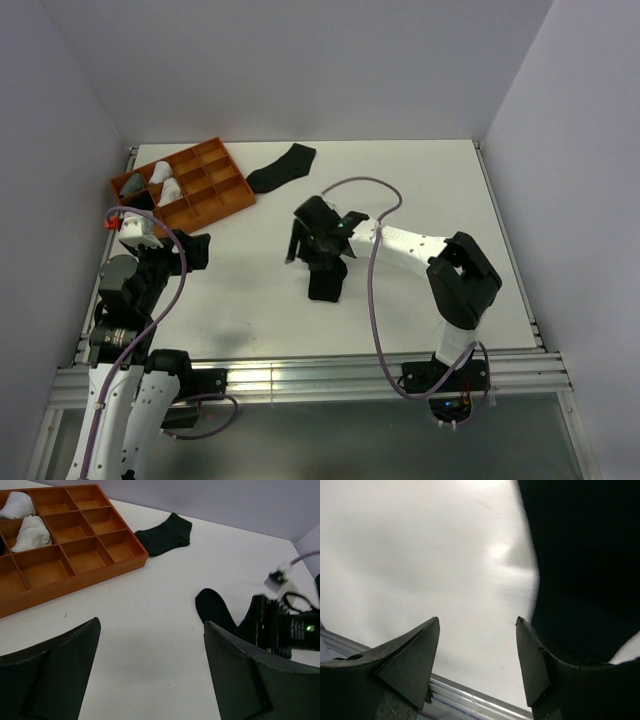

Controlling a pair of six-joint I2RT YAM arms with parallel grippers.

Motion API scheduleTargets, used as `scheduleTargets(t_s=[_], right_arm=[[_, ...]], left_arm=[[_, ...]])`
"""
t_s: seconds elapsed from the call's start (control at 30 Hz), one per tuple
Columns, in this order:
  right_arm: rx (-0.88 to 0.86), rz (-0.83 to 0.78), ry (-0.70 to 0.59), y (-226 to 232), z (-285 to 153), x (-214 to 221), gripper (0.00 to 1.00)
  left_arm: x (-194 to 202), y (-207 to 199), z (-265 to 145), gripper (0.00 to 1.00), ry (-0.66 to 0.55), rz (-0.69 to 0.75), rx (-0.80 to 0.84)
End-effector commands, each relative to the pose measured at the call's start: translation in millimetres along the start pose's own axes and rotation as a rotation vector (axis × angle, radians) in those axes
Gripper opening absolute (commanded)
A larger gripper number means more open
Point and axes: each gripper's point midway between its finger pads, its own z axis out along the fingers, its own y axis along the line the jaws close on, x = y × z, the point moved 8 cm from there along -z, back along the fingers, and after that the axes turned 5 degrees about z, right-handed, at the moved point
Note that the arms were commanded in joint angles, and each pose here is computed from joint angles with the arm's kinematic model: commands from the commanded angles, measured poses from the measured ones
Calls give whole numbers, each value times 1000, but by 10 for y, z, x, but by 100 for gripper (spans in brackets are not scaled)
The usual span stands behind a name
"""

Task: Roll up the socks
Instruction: Move the sock to the center of the board.

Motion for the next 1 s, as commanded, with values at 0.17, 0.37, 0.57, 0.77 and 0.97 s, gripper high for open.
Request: scheduleTargets(t_s=[0.17,0.37,0.57,0.77,0.97], right_arm=[[12,-349,-313,509,-461,-724,66],[-40,-404,-235,370,-167,-1087,62],[-20,-434,-156,272,281,-1201,60],[-5,-269,-127,-159,590,-1402,56],[57,-108,-140,-660,581,-1474,56]], left_arm=[[-11,23,9,89,-16,-2,-26],[7,37,43,89,-2,-6,-37],[31,94,86,92,12,-41,-103],[11,179,91,100,1,-82,-213],[12,176,101,100,7,-90,-214]])
